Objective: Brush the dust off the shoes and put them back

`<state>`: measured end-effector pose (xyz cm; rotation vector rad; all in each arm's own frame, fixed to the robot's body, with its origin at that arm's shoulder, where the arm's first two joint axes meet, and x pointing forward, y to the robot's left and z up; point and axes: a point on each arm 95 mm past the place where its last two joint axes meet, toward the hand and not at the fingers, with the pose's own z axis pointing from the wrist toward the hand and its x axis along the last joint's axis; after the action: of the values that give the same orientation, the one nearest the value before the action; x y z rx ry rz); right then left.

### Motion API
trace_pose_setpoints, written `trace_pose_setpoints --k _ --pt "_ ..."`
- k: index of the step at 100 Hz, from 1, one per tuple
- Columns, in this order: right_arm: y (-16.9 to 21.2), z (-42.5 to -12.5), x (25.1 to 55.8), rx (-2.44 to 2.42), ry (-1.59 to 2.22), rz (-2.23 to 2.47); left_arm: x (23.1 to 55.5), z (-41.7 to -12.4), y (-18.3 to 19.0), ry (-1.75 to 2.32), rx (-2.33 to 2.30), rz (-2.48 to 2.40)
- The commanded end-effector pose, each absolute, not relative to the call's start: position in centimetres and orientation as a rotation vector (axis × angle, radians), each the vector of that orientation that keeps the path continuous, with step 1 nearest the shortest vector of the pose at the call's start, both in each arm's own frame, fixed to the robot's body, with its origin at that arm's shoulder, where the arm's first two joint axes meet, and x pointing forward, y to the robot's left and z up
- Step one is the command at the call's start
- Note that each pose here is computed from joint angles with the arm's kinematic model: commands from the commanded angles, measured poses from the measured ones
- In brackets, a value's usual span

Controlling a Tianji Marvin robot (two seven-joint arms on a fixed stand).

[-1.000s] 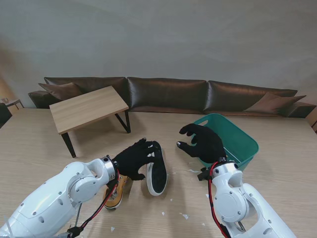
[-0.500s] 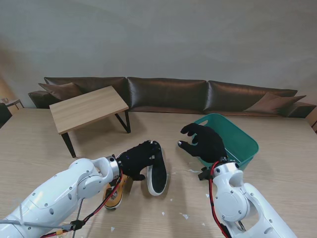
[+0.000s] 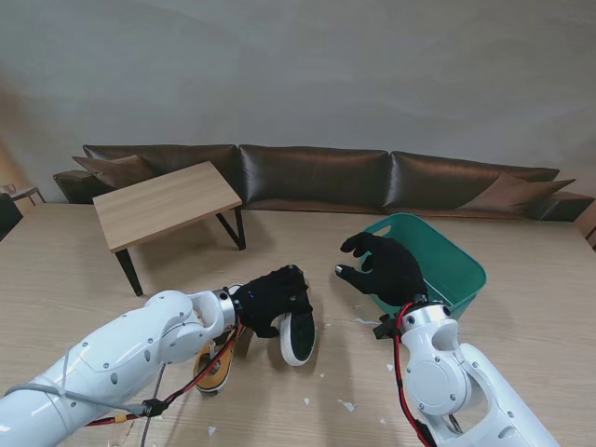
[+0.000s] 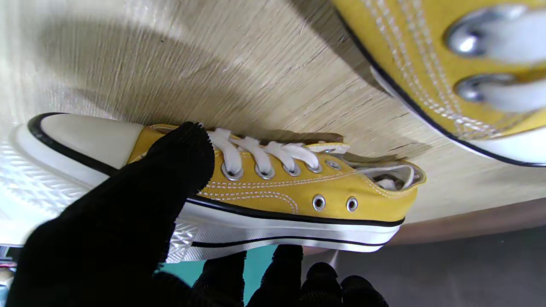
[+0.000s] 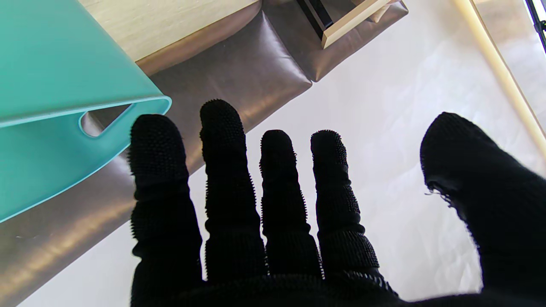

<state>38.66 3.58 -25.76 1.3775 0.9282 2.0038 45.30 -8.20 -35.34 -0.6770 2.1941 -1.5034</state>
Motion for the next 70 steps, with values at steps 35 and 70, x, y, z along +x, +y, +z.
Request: trace_pose_setpoints --k 35,70 --pt "3.2 -26.6 38.8 1.427 0.932 1.985 47.2 -36.9 -10.4 2.268 -0.69 -1.483" --pt "3.0 -26.9 39.0 1.451 0.917 1.984 47.8 -38.1 -11.7 2.241 -0.686 -1.557"
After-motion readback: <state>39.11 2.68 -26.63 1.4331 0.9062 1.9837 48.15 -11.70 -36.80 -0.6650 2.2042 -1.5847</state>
